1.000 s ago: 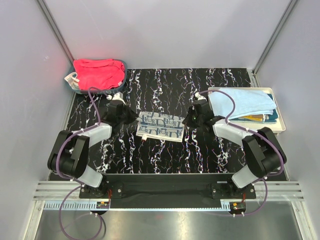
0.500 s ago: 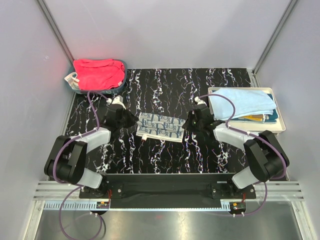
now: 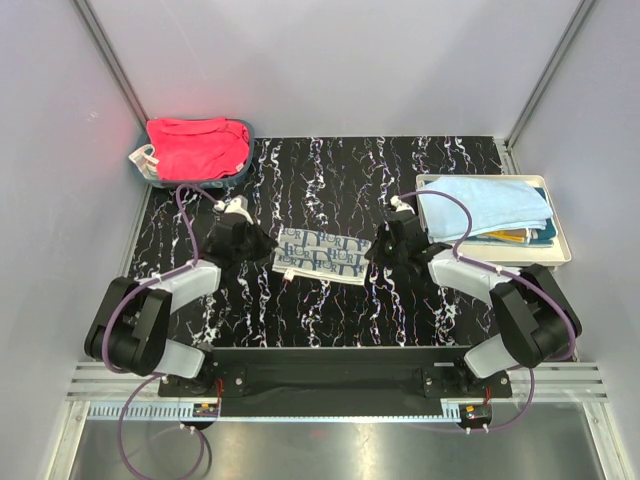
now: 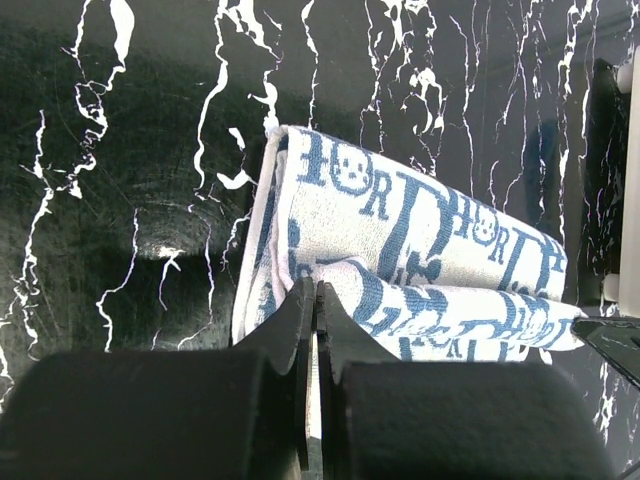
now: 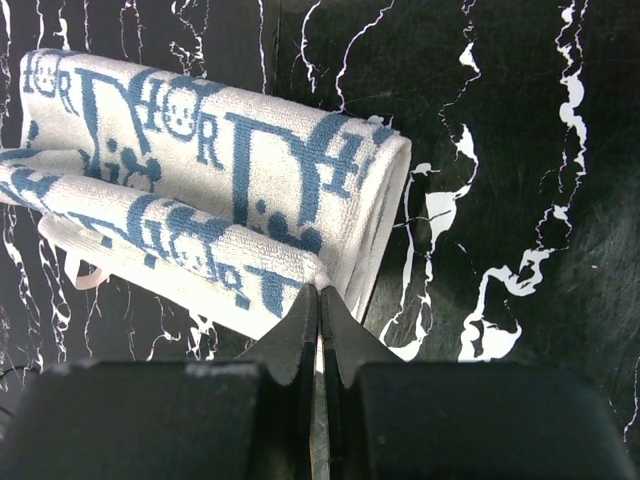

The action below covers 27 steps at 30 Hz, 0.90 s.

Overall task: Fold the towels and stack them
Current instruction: Fold the towel

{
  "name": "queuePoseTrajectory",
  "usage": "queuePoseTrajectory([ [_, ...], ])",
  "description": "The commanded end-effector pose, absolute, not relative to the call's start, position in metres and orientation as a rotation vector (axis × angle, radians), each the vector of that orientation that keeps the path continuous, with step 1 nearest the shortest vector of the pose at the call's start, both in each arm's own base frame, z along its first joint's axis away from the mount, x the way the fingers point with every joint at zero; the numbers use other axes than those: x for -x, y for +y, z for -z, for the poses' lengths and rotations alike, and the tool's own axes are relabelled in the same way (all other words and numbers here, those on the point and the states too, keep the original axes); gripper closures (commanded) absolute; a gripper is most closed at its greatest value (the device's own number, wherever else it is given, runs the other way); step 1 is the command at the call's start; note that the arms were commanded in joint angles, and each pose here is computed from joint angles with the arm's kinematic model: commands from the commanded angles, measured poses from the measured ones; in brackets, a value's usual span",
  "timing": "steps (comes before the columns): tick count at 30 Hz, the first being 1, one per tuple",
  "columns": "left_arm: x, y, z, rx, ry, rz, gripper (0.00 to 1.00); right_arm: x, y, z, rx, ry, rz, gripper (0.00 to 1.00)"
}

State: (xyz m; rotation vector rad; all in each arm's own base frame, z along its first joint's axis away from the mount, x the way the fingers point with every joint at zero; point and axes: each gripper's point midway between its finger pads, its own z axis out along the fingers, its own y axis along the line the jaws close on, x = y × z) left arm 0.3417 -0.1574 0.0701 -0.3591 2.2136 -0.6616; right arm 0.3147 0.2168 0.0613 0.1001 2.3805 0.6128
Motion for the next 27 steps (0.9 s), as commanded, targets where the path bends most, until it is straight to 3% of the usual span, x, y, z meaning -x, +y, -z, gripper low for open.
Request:
queuePoseTrajectory([
  [1, -0.347, -0.155, -0.084, 0.330, 2.151, 0.646, 1.00, -0.319, 0.220, -0.079, -0.109, 2.312, -0.630, 0.94],
  [20, -0.332, -0.150, -0.068, 0.315, 2.192, 0.624, 1.00, -0.305, 0.226, -0.065, -0.106, 2.345, -0.645, 0.93],
  [22, -0.330, -0.150, -0.066, 0.317, 2.199, 0.621, 0.96, -0.304, 0.227, -0.065, -0.108, 2.346, -0.649, 0.86],
  [27, -0.327, -0.148, -0.069, 0.319, 2.215, 0.608, 0.73, -0.299, 0.226, -0.074, -0.112, 2.338, -0.662, 0.72],
])
